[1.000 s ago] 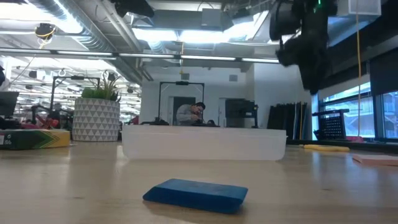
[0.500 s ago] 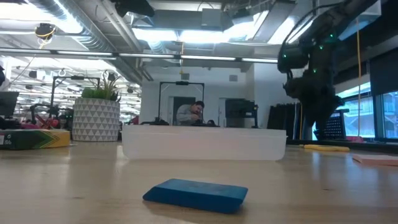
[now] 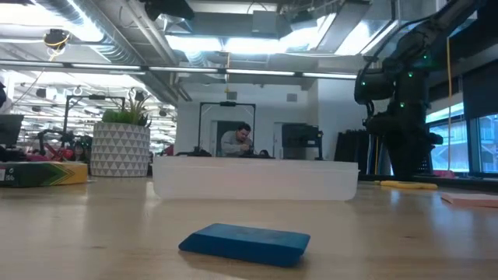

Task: Pack school essentials
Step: Put the yellow scissors into the supply box

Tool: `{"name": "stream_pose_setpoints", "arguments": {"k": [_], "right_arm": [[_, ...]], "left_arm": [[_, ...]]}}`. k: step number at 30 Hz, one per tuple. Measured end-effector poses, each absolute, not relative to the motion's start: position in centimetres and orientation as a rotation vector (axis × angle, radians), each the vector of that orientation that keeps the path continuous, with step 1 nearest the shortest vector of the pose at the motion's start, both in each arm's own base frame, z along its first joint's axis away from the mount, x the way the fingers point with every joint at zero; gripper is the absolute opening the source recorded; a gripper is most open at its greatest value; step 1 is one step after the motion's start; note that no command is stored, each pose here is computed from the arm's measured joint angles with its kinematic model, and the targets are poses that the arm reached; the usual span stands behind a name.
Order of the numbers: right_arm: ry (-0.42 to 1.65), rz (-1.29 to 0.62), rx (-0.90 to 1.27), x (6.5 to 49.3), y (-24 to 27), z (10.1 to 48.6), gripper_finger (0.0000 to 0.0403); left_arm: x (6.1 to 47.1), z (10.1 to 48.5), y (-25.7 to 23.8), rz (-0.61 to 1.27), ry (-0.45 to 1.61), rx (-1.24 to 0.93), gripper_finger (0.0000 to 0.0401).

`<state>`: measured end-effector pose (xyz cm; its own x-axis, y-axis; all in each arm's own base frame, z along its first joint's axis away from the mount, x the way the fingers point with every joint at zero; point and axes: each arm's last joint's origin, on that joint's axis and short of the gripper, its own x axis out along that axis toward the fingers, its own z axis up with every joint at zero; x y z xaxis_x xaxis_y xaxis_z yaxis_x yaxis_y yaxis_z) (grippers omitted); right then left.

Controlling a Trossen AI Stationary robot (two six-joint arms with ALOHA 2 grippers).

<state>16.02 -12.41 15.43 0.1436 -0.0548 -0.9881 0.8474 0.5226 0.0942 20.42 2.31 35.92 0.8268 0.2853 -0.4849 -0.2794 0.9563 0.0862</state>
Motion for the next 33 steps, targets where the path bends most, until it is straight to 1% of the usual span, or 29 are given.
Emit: {"name": "stream_pose_setpoints", "arguments": {"k": [10, 14, 21, 24, 33], "right_arm": [[1.211, -0.762, 0.783, 15.6, -12.3, 13.8, 0.021], [1.19, -0.744, 0.779, 15.5, -12.2, 13.4, 0.021], [1.221, -0.726, 0.776, 15.4, -12.0, 12.8, 0.0205], [1.224, -0.728, 0.777, 15.4, -12.0, 12.8, 0.0187], [1.246, -0.763, 0.75, 15.2, -12.0, 12.7, 0.0093]], "left_arm": [[20.5, 36.1, 2.3, 0.3, 0.502, 0.011, 0.0001], [20.5, 36.1, 2.3, 0.3, 0.502, 0.011, 0.0008], [20.5, 36.0, 2.3, 0.3, 0.502, 0.011, 0.002], [20.5, 36.0, 2.3, 0.3, 0.502, 0.011, 0.0022], [20.5, 36.0, 2.3, 0.3, 0.503, 0.011, 0.0011]]}}
